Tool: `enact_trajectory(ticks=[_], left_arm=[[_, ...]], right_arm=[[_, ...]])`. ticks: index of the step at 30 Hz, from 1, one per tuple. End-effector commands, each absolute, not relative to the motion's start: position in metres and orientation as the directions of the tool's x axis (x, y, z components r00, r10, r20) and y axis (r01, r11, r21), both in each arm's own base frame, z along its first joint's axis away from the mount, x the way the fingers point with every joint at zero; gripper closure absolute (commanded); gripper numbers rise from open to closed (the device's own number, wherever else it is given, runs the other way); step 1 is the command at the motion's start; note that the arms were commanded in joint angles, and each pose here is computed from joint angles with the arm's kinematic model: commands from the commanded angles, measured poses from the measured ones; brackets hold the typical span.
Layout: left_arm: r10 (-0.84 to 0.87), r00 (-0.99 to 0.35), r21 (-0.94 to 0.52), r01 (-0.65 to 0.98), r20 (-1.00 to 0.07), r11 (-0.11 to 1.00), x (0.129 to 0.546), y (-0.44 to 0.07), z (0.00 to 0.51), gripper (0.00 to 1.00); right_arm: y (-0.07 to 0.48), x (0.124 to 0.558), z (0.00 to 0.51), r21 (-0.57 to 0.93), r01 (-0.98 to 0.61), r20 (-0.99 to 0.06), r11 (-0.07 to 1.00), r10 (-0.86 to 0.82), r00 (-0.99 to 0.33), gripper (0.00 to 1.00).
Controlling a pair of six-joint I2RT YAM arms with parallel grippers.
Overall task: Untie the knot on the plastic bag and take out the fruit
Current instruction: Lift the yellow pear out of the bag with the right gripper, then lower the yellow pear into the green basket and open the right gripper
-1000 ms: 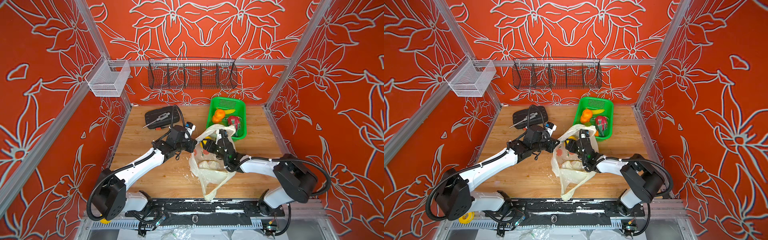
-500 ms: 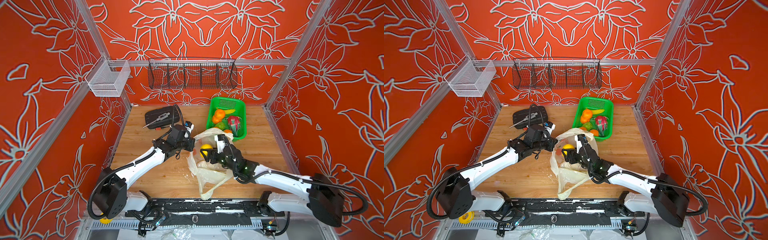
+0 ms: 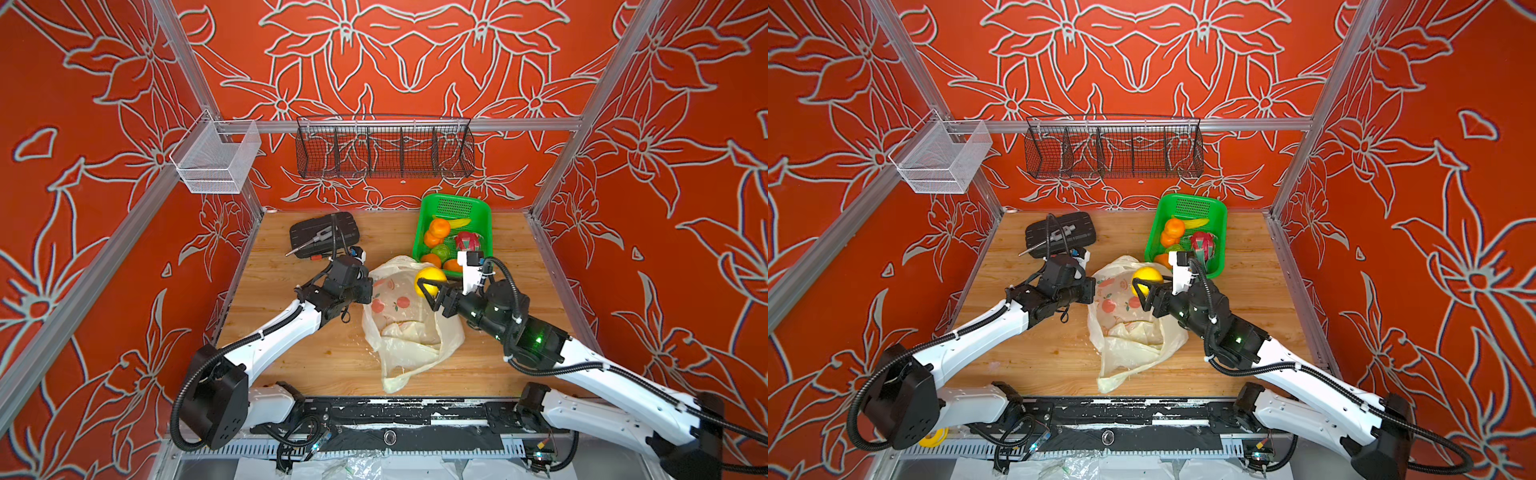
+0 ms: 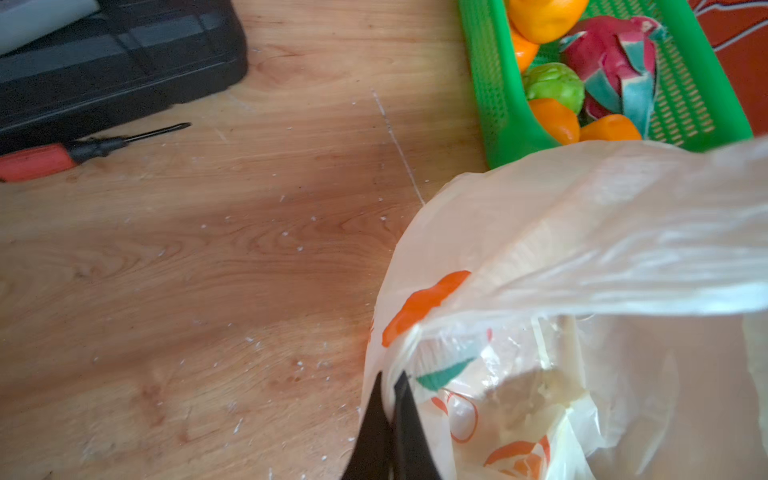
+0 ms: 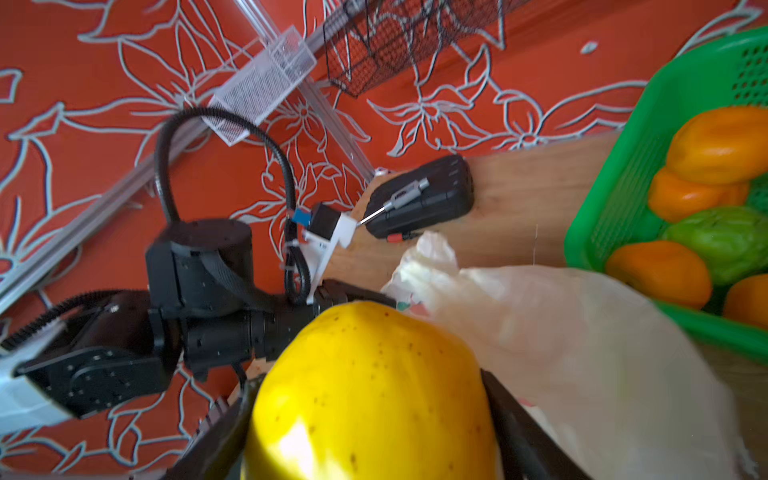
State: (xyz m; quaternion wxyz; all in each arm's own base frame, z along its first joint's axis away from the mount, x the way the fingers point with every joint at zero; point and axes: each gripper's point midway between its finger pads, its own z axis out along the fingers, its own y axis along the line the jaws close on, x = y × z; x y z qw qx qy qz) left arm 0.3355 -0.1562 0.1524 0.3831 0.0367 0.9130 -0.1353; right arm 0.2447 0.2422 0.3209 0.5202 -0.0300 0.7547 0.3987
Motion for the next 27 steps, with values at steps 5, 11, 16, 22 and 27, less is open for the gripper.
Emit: enact_trajectory(ticks=[5,11,16,22,27], left_arm=[[-0.123,-0.691,-0.227,0.061,-0.712,0.972,0.326,-0.125,0.152,0.93],[-0.14,-0.672,-0.233,0.05,-0.727,0.971,0.319,-0.114,0.161,0.8],[-0.149,-0.65,-0.287,0.11,-0.745,0.951,0.31,-0.122,0.18,0.63],[-0.112,-0.636,-0.385,0.308,-0.763,0.87,0.295,-0.155,0.212,0.48],[-0.091,-0.58,-0.434,0.488,-0.81,0.757,0.279,-0.181,0.254,0.38]], right_arm=[[0.179,0.291,0.336,0.592,-0.233,-0.788,0.772,0.493,-0.369,0.44],[0.148,0.334,0.322,0.614,-0.094,-0.749,0.784,0.541,-0.382,0.44],[0.132,0.378,0.309,0.646,-0.049,-0.707,0.762,0.573,-0.414,0.44],[0.106,0.43,0.289,0.693,0.003,-0.649,0.721,0.625,-0.434,0.44],[0.083,0.477,0.265,0.75,0.023,-0.585,0.661,0.678,-0.445,0.44]])
